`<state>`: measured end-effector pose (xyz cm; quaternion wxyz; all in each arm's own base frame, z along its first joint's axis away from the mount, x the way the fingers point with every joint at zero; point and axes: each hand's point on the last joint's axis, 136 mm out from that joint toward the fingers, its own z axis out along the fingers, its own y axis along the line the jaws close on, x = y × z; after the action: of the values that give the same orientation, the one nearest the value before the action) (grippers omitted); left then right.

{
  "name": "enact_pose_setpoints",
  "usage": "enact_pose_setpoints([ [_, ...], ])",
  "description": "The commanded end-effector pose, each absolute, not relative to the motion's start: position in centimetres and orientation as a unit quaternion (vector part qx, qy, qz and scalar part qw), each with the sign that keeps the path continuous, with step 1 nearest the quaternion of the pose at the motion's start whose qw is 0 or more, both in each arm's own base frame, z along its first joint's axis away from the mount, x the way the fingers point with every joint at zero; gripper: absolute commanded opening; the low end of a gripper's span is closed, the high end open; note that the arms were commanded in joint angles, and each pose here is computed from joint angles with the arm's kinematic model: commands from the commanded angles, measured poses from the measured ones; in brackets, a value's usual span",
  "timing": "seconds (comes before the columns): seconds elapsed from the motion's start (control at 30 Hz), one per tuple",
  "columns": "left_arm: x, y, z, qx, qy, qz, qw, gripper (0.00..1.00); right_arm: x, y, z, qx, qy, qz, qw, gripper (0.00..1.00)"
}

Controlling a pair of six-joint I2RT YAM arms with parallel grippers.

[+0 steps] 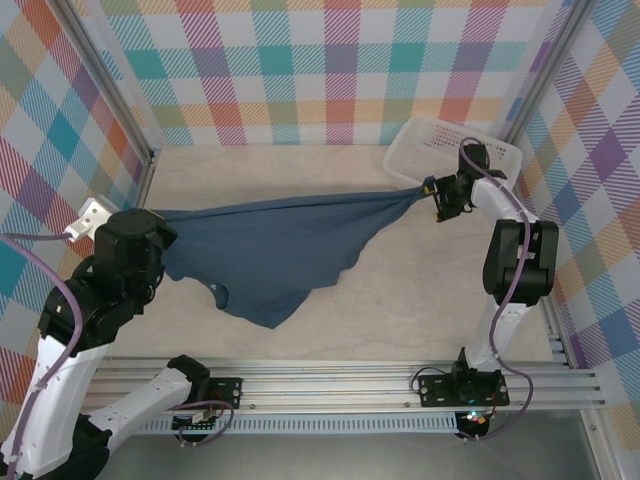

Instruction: Fold and stack the t-shirts

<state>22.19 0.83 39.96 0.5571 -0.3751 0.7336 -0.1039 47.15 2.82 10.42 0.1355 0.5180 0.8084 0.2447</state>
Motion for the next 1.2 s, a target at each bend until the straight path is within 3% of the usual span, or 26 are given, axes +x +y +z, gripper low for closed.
enact_pose_setpoints([
  [0.0,24.1,-0.2,40.0,-0.344,0.738,-0.095,0.573,0.00,46.3,3.2,13.4,0.485,0.819,0.238,0.190,0.55],
  [0.2,27.8,-5.4,38.0,-0.272,0.778,-0.154,0.546,0.00,38.9,7.6,15.2,0.425,0.859,0.185,0.216,0.46],
  [0.3,28.3,-7.4,36.6,-0.213,0.811,-0.157,0.522,0.00,36.6,9.0,15.6,0.375,0.878,0.156,0.252,0.50],
  [0.43,27.8,-8.6,33.7,-0.180,0.843,-0.162,0.481,0.00,38.2,13.3,14.6,0.273,0.911,0.207,0.231,0.57],
  [0.53,27.0,-8.0,32.1,-0.185,0.850,-0.152,0.470,0.00,39.9,16.9,13.1,0.197,0.942,0.184,0.199,0.64],
  [0.73,25.9,-7.0,30.7,-0.192,0.854,-0.133,0.465,0.00,45.0,21.6,8.6,0.151,0.953,0.184,0.187,0.60],
  [1.0,24.8,-6.4,30.2,-0.205,0.852,-0.138,0.462,0.00,48.2,23.0,3.4,0.159,0.965,0.146,0.147,0.59],
  [1.07,24.6,-6.2,30.1,-0.206,0.852,-0.137,0.462,0.00,48.2,23.3,2.2,0.162,0.969,0.138,0.124,0.55],
  [1.17,24.4,-6.0,30.3,-0.204,0.850,-0.135,0.467,0.00,47.9,23.6,1.2,0.166,0.972,0.131,0.100,0.37],
])
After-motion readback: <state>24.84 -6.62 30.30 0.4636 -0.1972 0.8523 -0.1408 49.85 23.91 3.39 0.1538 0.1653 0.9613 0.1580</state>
